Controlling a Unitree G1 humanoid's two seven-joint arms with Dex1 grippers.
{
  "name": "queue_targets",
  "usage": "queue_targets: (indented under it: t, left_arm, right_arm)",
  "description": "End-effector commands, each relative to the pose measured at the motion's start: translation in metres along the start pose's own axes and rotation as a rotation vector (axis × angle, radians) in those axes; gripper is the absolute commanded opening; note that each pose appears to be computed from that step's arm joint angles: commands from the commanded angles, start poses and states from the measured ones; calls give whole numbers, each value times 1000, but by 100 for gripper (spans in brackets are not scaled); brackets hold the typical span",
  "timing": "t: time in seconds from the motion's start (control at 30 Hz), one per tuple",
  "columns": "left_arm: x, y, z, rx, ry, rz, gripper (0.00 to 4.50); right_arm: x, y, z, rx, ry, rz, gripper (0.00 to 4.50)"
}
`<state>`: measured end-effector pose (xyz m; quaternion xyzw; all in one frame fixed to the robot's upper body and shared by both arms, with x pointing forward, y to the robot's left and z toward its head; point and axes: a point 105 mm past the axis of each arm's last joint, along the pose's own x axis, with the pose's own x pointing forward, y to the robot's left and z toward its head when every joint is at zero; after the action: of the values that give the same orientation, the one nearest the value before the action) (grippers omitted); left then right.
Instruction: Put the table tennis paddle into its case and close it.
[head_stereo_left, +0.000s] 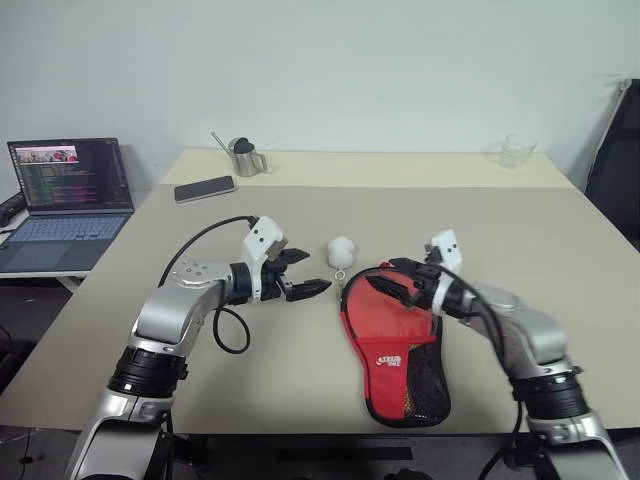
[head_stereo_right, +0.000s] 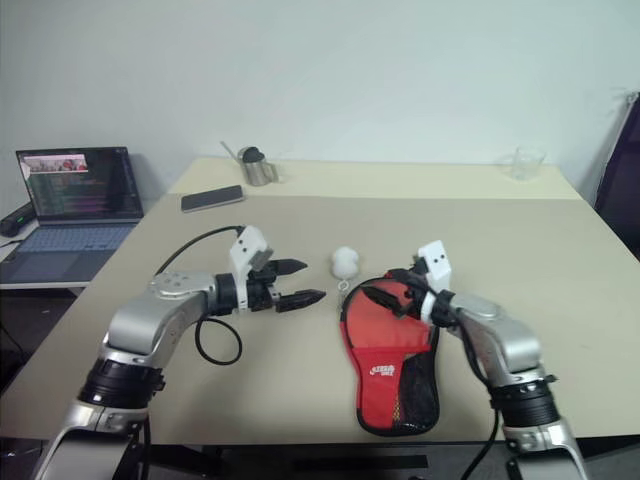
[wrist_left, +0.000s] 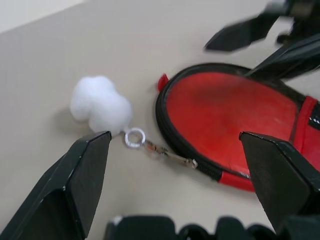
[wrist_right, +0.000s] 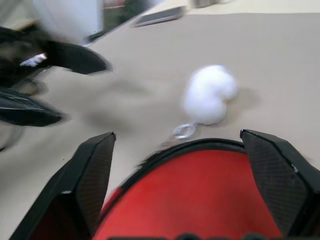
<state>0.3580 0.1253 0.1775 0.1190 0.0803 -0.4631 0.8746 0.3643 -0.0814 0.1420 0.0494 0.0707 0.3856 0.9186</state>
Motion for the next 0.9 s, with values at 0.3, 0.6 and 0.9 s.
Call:
queue_targets:
  t: [0.3,0.6,0.9]
  left_arm:
    - [11,24,10,-39,-39,133,450]
    - [41,62,1,-137,61,339,450]
    - [70,69,-1,-237,53,349,450]
  right_arm:
    - [18,-4,-59,-19,70,-93,434]
    - [23,6,-72,39,114,-63,434]
    - [27,13,-73,21,125,-35,434]
